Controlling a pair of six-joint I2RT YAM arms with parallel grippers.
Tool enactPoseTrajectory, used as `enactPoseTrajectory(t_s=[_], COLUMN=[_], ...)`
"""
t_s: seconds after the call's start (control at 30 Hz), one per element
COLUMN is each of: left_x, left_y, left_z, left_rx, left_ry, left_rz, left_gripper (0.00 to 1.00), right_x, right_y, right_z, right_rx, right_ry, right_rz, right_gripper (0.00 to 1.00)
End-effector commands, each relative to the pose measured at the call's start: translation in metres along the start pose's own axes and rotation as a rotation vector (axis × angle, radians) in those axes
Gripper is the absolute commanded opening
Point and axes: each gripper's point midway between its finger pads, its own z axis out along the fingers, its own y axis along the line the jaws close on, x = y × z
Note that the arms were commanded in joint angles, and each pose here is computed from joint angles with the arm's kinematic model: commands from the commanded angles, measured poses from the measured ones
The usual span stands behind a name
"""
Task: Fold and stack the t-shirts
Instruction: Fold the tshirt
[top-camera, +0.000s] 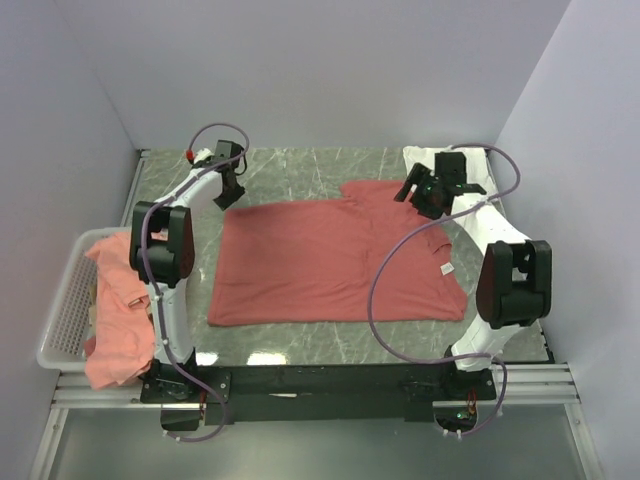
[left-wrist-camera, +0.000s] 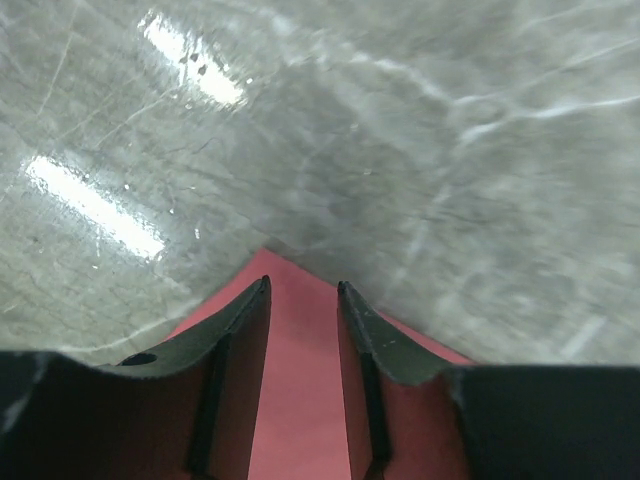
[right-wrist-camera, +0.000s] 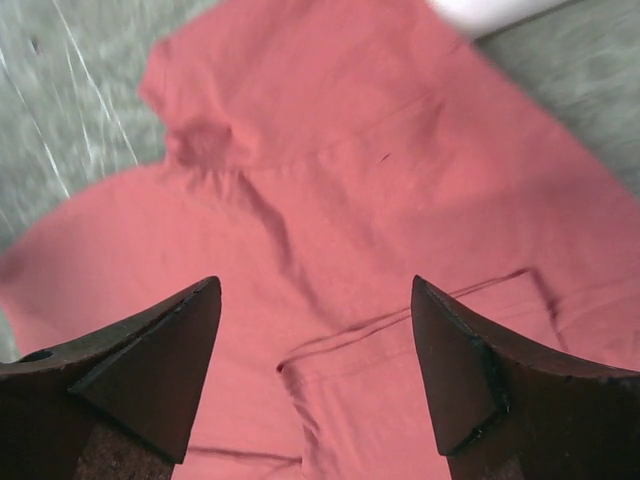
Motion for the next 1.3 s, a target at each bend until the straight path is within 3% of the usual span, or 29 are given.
enactPoseTrajectory(t_s=[0.0,0.13,0.43,0.67,0.8,0.9,1.27], left_x=[-0.013,-0.006,0.009,0.021,0.02,0.019,0.012], left_y=[0.001,0.008,0.029,0.022,0.016,0.013,0.005], left_z=[-0.009,0.0,0.017,0.028,0.024,0.014,-0.042], left_rx=[-0.038,-0.057,-0.14,-0.11,-0.072,-0.026,0.173], left_ry=[-0.03,-0.017,0.004,0.056,0.062,0.063,0.024], left_rz=[0.022,0.026,0.062,0.095,0.086,0.075,0.049], left_gripper=[0.4,0.48,0.5,0.48,0.38,0.26,0.11], right_x=[-0.009,0.011,0.032,0.041,0.043,0.044,0.049], right_y=[0.039,0.044,0.048,0.048,0.049,0.048,0.05], right_z=[-0.007,0.005,0.01,0.013,0.011,0.009,0.005], right_rx=[-0.083,-0.069,-0.088,-0.096,-0.1,-0.101,-0.121], right_ry=[-0.022,0.026,0.058,0.075,0.073,0.071,0.06], right_rz=[-0.104,-0.129,-0.127,-0.132,-0.131,-0.132,-0.126], right_gripper=[0.83,0.82,0.81,0.8,0.8,0.79,0.78])
